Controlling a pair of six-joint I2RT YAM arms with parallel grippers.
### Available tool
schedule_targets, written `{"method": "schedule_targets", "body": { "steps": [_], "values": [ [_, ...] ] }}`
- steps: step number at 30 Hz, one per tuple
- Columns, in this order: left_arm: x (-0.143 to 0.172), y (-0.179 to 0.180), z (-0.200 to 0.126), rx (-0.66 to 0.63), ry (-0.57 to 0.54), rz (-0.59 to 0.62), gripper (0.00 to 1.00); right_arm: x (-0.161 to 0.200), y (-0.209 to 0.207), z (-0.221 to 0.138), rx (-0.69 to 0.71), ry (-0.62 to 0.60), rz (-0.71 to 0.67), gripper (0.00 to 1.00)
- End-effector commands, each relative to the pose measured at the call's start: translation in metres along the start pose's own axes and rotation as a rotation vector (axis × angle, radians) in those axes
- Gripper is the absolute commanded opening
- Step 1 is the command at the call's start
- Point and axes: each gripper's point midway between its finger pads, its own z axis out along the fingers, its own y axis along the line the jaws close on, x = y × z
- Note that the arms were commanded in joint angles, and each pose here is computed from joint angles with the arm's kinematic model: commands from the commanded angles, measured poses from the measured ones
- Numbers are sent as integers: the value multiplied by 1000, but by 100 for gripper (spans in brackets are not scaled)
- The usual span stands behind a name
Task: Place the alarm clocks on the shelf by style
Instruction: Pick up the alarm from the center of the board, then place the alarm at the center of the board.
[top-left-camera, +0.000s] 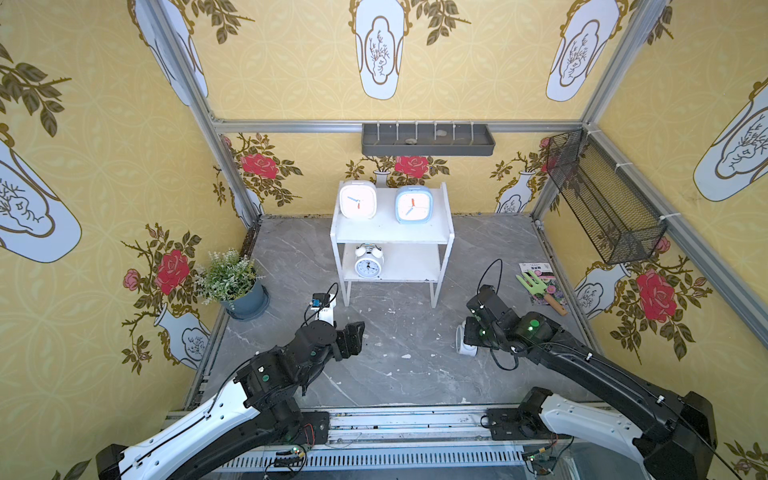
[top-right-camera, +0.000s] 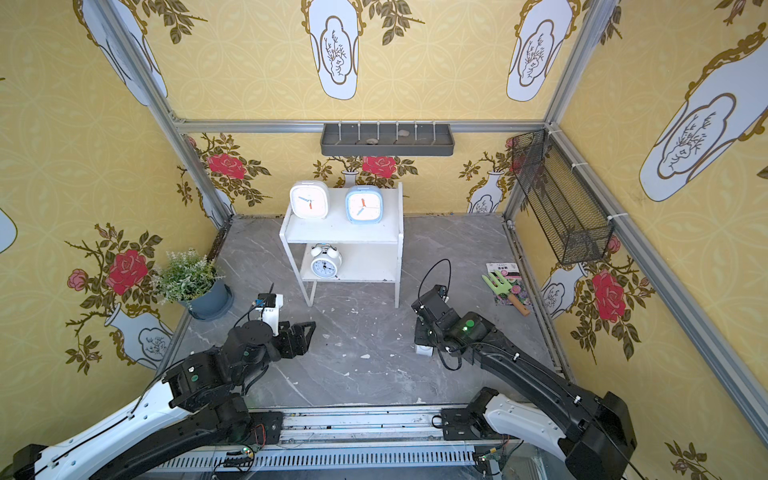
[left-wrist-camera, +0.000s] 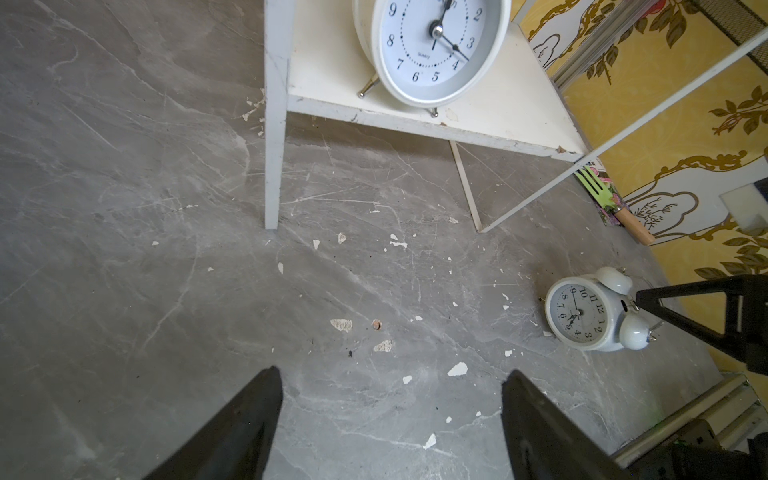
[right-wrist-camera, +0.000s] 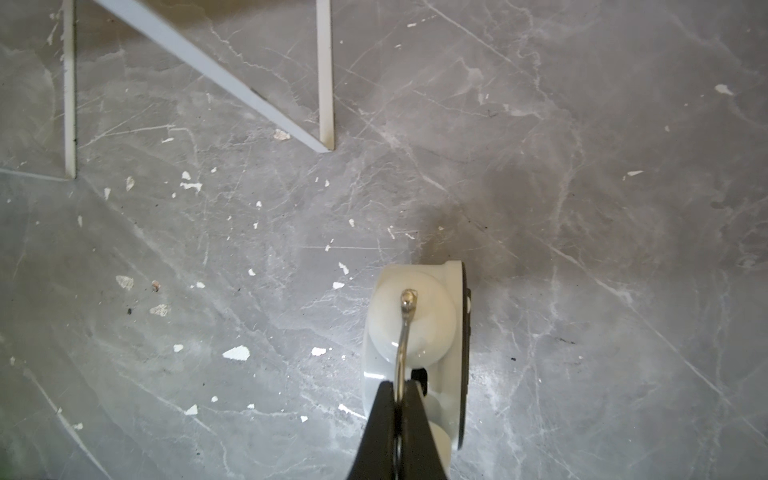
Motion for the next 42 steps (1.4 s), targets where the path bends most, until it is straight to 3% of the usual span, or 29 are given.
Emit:
{"method": "schedule_targets", "body": {
  "steps": [1,14,18,24,27,30,38,42],
  "values": [
    [-4,-4,1,19,-21,1,88,-7,22,-10,-47,-45,-54,0],
    [-3,-2,-1,25,-27,-3,88,25,103,25,-110,95,-311,0],
    [-2,1,-2,21,-31,-10,88,27,108,36,-96,94,-319,0],
    [-1,1,-1,19,-29,-9,88,22,105,35,-71,57,-303,9],
    [-1,0,1,20,-27,-7,88,20,100,32,-59,41,-289,0],
    [-2,-2,2,24,-26,-3,88,19,101,29,-69,38,-288,0],
    [0,-3,5,26,-22,-4,88,29,145,5,-272,56,-357,0],
    [1,-4,5,31,-19,-6,88,33,149,8,-288,71,-370,0]
  ]
}}
